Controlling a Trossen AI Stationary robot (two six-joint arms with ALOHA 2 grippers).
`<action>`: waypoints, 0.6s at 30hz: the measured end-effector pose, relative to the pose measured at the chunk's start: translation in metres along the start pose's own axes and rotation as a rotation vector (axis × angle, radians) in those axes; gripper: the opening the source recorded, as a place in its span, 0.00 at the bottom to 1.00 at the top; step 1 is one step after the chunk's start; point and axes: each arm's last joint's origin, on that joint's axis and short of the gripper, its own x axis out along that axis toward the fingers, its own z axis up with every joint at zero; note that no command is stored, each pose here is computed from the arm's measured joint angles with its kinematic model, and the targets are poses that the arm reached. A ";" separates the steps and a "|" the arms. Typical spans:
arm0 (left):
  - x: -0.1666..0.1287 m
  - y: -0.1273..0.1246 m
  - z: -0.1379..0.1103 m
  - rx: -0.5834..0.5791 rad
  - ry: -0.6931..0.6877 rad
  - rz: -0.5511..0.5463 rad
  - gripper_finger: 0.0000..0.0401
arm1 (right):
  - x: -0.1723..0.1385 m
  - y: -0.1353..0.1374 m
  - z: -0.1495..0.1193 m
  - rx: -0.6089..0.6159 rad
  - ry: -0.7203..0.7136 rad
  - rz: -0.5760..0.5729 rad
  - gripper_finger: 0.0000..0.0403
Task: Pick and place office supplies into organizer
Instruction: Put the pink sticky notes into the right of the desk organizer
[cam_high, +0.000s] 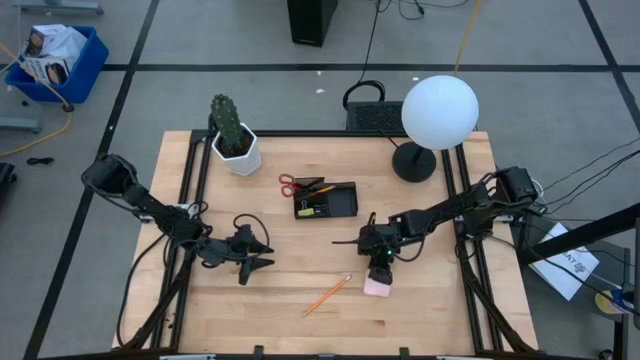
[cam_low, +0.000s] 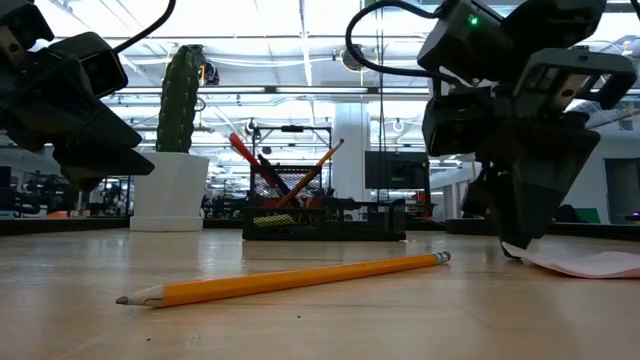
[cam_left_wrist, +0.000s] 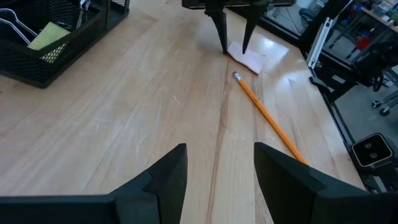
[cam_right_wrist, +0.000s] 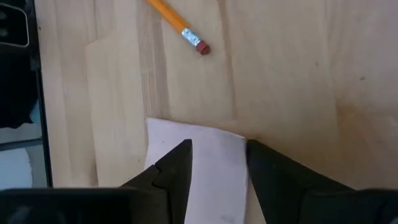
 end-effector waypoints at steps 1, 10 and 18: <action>0.000 0.000 0.000 0.000 0.000 0.000 0.47 | 0.001 0.000 -0.001 -0.003 0.004 -0.001 0.36; 0.000 0.000 0.000 0.000 0.000 0.000 0.47 | 0.018 0.002 -0.002 -0.023 0.018 0.015 0.24; 0.000 0.000 0.000 -0.001 -0.001 0.000 0.47 | 0.022 0.006 -0.007 -0.081 0.040 0.008 0.02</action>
